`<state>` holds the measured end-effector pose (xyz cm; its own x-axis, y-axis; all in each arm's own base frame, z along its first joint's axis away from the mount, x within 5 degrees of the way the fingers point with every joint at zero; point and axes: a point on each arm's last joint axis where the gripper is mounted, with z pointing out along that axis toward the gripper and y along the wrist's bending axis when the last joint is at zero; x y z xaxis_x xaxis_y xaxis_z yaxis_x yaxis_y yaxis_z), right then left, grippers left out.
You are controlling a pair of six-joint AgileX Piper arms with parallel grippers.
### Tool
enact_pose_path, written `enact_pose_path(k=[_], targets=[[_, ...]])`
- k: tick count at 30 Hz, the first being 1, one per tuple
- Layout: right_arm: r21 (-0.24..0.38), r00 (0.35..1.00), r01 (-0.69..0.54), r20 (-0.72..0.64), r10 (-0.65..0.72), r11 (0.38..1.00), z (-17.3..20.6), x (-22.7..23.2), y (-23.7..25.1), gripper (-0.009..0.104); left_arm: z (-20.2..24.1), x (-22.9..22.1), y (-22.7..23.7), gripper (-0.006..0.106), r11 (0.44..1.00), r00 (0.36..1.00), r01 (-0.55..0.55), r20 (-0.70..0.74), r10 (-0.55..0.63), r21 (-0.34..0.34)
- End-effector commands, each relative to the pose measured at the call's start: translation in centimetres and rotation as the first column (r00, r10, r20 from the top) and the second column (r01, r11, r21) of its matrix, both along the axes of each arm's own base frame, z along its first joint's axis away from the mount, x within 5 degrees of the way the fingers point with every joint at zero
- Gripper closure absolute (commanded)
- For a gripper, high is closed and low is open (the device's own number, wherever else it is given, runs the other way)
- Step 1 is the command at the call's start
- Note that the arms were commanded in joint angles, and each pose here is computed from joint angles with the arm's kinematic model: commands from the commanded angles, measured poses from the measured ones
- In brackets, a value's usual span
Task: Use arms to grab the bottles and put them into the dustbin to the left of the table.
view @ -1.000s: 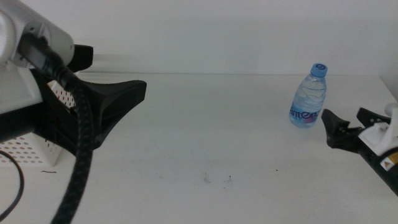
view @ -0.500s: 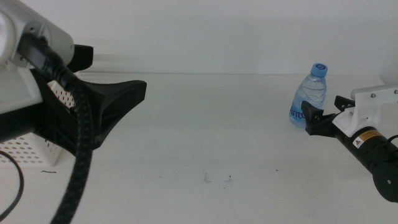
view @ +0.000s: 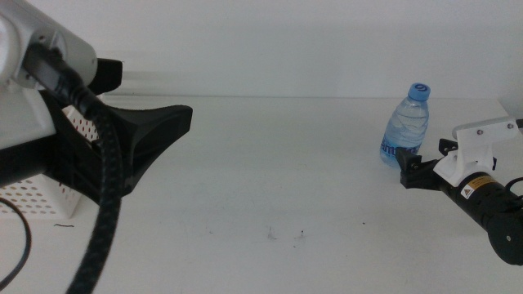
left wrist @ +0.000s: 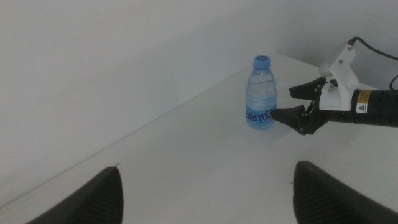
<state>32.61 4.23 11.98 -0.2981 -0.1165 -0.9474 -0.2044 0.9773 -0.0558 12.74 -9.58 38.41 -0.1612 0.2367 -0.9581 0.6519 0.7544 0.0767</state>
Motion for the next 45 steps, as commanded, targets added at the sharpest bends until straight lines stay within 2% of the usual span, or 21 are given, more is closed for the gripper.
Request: enact_pose_path(k=[1,17,35,36,38,39,42,43,45], targets=[[0.004,1.0,-0.008,0.009,0.008,1.0,0.2,0.2,0.2,0.002,0.2,-0.2,0.0,0.007,1.0,1.0,0.005,0.006,-0.005,-0.022],[0.008,0.994,-0.006,0.112,0.005,1.0,2.3,3.0,0.5,0.002,0.2,-0.2,0.0,0.007,1.0,1.0,0.005,0.006,-0.005,-0.022],[0.013,0.997,0.015,0.071,-0.016,1.0,-1.8,6.8,0.7,0.004,0.2,-0.2,0.0,0.007,1.0,1.0,0.005,0.006,-0.005,-0.022],[0.013,0.998,0.015,0.068,-0.015,1.0,-1.9,6.8,0.7,0.007,0.2,-0.2,0.0,0.007,1.0,1.0,0.005,0.006,-0.005,-0.022],[0.014,0.998,0.016,0.068,-0.017,1.0,-1.9,6.8,0.7,0.023,0.2,-0.2,0.0,0.007,1.0,1.0,0.005,0.006,-0.005,-0.022],[0.014,0.998,0.015,0.068,-0.015,1.0,-1.9,6.8,0.8,0.037,0.2,-0.2,0.0,0.007,1.0,1.0,0.005,0.006,-0.005,-0.022],[0.039,0.998,0.007,0.063,-0.009,0.999,-1.9,6.7,1.5,0.09,0.2,-0.2,0.0,0.007,1.0,1.0,0.005,0.006,-0.005,-0.022],[0.059,0.998,0.002,0.061,-0.005,0.998,-1.8,6.6,1.8,0.097,0.2,-0.2,0.0,0.007,1.0,1.0,0.005,0.006,-0.005,-0.022],[0.07,0.998,-0.021,0.065,0.016,0.997,-1.6,6.6,2.7,0.095,0.2,-0.2,0.0,0.007,1.0,1.0,0.005,0.006,-0.005,-0.022]])
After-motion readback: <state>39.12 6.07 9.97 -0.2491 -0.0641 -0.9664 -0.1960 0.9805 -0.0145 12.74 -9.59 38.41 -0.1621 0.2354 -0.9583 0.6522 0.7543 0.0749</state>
